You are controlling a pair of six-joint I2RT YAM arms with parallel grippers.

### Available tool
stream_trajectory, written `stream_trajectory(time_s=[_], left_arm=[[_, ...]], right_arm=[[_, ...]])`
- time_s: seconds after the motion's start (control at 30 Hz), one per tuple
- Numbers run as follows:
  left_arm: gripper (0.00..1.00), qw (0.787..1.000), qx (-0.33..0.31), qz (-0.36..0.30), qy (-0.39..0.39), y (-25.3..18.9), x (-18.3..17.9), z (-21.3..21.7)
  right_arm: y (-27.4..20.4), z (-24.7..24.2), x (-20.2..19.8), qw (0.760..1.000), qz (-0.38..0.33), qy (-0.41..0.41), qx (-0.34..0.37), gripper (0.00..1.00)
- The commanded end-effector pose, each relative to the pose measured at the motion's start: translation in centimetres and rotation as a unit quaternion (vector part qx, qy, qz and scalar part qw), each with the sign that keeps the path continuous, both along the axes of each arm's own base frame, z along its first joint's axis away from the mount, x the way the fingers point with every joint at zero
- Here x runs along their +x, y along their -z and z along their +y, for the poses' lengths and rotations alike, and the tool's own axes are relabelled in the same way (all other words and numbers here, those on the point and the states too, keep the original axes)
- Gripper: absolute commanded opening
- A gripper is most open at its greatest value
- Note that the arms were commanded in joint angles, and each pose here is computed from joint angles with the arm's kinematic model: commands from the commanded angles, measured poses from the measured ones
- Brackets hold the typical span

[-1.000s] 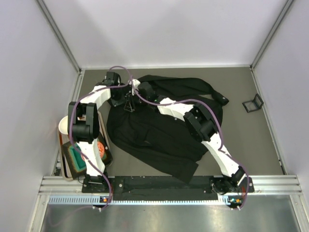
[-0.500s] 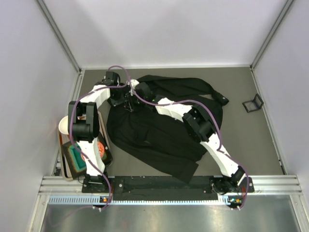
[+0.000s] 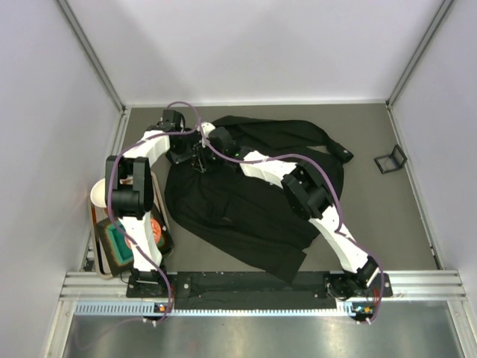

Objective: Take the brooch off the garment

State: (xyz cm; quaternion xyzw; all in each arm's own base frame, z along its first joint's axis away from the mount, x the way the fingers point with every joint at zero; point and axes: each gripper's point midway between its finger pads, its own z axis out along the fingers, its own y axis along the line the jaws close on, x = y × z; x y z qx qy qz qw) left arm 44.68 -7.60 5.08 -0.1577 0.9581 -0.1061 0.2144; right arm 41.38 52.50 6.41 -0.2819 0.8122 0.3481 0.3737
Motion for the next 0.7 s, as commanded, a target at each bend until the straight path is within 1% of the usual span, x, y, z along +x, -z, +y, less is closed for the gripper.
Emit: stream_trajectory(time_s=[0.0,0.2,0.3,0.43,0.57,0.67], left_arm=[[0.0,0.999,-0.028,0.027,0.027,0.2,-1.2,-2.0],[0.0,0.998,-0.043,0.026,0.036,0.2,-1.2,-2.5],[0.0,0.997,-0.056,0.029,0.041,0.1,-1.3,-2.9],[0.0,0.997,-0.063,0.035,0.038,0.0,-1.4,-3.0],[0.0,0.995,-0.085,0.039,0.042,-0.4,-1.7,-3.6],[0.0,0.995,-0.082,0.04,0.041,-0.6,-1.8,-3.4]], right_arm=[[0.3,1.4,-1.4,1.0,-0.004,-0.017,0.004,0.34],[0.4,1.4,-1.7,1.0,0.003,-0.015,0.02,0.3],[0.6,1.3,-1.7,1.0,0.004,-0.013,0.021,0.3],[0.6,1.1,-1.7,1.0,0.004,-0.005,0.022,0.34],[0.6,0.8,-1.4,1.0,0.002,0.009,0.019,0.33],[0.5,0.6,-1.2,1.0,-0.001,0.021,0.023,0.31]])
